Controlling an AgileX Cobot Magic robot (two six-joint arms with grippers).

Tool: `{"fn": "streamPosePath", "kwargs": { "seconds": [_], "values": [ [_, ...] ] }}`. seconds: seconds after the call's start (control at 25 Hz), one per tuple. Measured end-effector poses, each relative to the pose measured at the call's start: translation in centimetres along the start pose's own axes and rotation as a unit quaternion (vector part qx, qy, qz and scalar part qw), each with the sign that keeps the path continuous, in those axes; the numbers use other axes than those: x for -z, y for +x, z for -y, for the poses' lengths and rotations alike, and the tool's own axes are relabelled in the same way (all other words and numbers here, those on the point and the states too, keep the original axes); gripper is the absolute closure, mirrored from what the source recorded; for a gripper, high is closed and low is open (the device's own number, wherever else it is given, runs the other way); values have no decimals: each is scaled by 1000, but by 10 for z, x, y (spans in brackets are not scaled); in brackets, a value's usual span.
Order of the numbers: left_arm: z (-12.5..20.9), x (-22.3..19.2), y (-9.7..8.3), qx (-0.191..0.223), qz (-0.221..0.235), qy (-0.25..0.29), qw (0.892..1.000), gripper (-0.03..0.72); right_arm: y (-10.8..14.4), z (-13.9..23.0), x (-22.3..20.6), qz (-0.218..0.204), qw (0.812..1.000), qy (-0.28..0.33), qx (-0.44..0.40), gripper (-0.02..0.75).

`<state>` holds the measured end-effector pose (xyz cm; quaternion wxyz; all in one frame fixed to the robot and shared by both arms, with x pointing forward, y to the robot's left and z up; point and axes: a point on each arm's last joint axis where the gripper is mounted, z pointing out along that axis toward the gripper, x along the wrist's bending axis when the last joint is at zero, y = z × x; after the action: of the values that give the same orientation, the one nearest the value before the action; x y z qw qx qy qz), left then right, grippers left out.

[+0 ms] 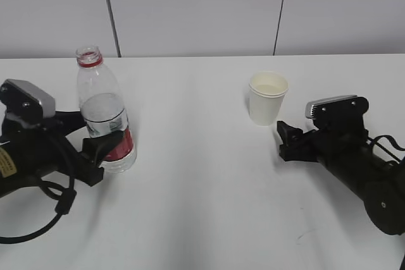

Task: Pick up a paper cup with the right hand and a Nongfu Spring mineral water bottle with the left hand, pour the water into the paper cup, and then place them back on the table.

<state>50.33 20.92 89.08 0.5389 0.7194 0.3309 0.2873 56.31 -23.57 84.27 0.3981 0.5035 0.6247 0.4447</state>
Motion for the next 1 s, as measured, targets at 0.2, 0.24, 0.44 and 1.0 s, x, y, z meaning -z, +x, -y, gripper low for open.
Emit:
{"fn": "streamPosePath", "kwargs": {
  "seconds": [0.2, 0.24, 0.44, 1.0],
  "values": [
    [-2, 15, 1, 1, -19, 0, 1000, 209, -6, 0, 15, 28, 999, 9, -12, 140],
    [-1, 16, 0, 2, -19, 2, 1000, 209, -6, 0, 16, 29, 999, 11, -11, 141],
    [6, 24, -2, 18, -34, 20, 999, 209, -6, 1, 19, 29, 999, 14, -11, 144],
    [25, 60, 11, 75, -193, 104, 973, 209, -25, -14, 38, 126, 990, -1, -58, 145]
  ]
}}
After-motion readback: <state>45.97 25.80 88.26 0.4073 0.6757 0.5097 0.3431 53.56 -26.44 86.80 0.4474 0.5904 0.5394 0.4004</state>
